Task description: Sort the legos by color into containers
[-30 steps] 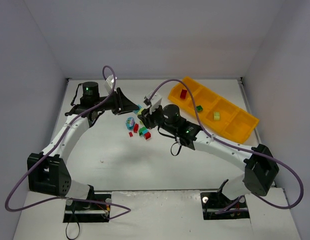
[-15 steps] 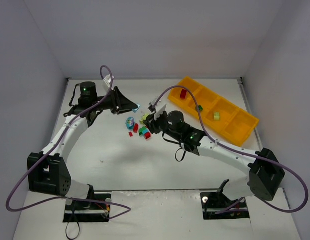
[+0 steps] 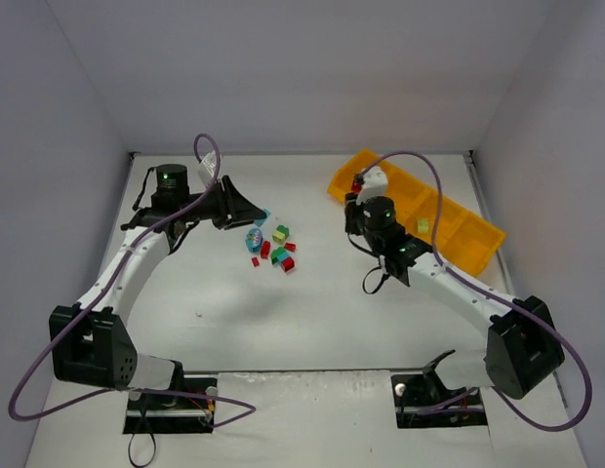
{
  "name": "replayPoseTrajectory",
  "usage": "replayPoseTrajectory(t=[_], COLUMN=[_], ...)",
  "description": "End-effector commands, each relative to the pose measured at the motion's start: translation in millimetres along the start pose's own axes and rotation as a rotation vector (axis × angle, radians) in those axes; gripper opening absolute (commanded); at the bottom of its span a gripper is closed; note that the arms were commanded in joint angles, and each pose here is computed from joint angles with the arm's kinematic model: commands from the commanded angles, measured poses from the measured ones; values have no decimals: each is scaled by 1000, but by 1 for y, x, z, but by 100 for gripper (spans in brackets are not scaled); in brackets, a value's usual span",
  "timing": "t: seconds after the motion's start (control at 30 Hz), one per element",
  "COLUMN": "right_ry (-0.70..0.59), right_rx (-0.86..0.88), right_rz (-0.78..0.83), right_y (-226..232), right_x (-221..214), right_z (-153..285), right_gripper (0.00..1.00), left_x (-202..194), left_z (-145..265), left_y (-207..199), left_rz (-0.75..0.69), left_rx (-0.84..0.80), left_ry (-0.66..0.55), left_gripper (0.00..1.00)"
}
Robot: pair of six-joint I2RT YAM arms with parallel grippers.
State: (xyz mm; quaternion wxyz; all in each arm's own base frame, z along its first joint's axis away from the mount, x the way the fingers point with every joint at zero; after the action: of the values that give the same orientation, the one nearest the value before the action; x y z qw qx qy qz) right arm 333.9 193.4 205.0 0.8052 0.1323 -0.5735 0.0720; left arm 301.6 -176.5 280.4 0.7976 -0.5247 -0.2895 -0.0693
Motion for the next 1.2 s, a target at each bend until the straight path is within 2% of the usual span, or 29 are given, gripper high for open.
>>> replayPoseTrajectory(t=[0.0, 0.2, 0.3, 0.43, 0.6, 0.83, 0.9, 1.1, 1.17], right_ry=[-61, -10, 38, 60, 147, 155, 155, 110, 83], right_rx=[-287, -555, -616, -650, -653, -675, -678, -610, -591], right_rz=[-204, -381, -470, -539, -579, -591, -586, -571, -545], right_y=[-67, -162, -197, -219, -230, -243, -243, -232, -229], right_x=[18, 3, -6, -10, -26, -26, -26, -4, 9], right_z=[7, 9, 3, -9, -34, -40, -37, -24, -18], right_gripper=[0, 0, 0, 5, 10, 37, 42, 46, 50], left_x=[6, -10, -17, -23, -26, -29, -29, -28, -26], left_z=[20, 31, 35, 38, 39, 38, 38, 33, 30], left_y=[-19, -9, -6, -4, -5, -12, -13, -17, -19], left_rz=[-160, -188, -205, -219, -242, -277, -278, -280, -281], left_rx=[51, 165, 206, 242, 264, 269, 271, 254, 247], left_ry=[-57, -42, -32, -22, -22, -29, -34, -40, -40], left_gripper=[1, 1, 1, 1, 1, 1, 1, 1, 1])
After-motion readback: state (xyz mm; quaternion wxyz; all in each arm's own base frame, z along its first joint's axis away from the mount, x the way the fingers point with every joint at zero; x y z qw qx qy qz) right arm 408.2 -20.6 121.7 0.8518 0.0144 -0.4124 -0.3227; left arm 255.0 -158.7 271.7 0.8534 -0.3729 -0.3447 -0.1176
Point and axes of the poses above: each gripper's point midway between its finger pads, its own z axis back along the fingers, its own y axis along the line the jaws close on, x = y × z, the point moved 4 cm from there along z, back along the fingers, and after that the axes turned 8 degrees about -z, right-handed, at the moved point
